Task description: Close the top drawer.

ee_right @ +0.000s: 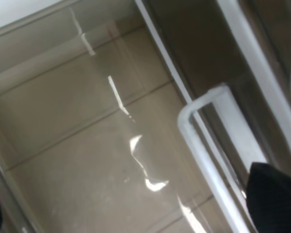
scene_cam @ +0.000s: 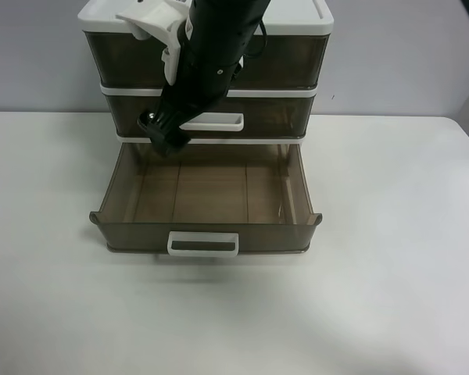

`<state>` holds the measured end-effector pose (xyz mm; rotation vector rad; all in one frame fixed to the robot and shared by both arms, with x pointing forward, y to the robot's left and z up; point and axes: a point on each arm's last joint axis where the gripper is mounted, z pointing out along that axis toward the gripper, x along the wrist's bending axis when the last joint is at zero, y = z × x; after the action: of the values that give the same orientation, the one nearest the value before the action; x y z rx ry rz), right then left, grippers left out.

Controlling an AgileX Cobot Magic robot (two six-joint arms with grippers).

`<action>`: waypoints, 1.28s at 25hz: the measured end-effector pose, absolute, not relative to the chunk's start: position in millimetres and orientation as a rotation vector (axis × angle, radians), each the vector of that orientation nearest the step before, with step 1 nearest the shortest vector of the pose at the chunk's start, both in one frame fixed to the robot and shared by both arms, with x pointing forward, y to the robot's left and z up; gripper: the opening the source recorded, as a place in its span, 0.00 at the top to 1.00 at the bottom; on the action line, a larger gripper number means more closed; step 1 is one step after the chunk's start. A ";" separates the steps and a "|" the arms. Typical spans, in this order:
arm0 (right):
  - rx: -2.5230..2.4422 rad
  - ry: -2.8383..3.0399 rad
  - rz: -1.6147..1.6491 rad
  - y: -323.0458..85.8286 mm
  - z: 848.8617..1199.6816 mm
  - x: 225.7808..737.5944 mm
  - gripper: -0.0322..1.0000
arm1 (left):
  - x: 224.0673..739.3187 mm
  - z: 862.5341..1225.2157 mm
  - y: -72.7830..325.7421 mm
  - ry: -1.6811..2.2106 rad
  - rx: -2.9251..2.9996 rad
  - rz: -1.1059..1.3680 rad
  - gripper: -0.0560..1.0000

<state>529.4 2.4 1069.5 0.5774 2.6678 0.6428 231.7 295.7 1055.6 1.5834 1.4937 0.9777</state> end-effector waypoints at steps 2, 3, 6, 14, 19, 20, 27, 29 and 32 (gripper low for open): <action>0.562 2.653 0.662 -3.7 1088.4 519.7 0.01 | 231.7 1055.6 295.7 1.494 1.583 0.978 0.01; 0.555 2.646 0.669 -8.4 1099.9 513.3 0.01 | 231.7 1055.6 295.7 1.494 1.583 0.978 0.01; 0.532 2.654 0.677 -22.7 1132.4 487.8 0.01 | 231.7 1055.6 295.7 1.494 1.583 0.978 0.01; 0.585 2.660 0.722 -73.3 1190.3 436.2 0.01 | 231.7 1055.6 295.7 1.494 1.583 0.978 0.01; 0.677 2.573 0.855 -134.0 1212.9 384.5 0.01 | 231.7 1055.6 295.7 1.494 1.583 0.978 0.01; 0.690 2.557 0.879 -145.4 1214.4 374.7 0.01 | 231.7 1055.6 295.7 1.494 1.583 0.978 0.01; 0.729 2.467 1.010 -222.5 1195.9 308.6 0.01 | 231.7 1055.6 295.7 1.494 1.583 0.978 0.01; 0.748 2.442 1.047 -241.0 1184.8 292.8 0.01 | 231.7 1055.6 295.7 1.494 1.583 0.978 0.01; 0.806 2.407 1.085 -263.2 1163.0 274.8 0.01 | 231.7 1055.6 295.7 1.494 1.583 0.978 0.01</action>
<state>274.8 -263.2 1163.0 0.8062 2.4069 1.0850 231.7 295.7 1055.6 1.5834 1.4937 0.9777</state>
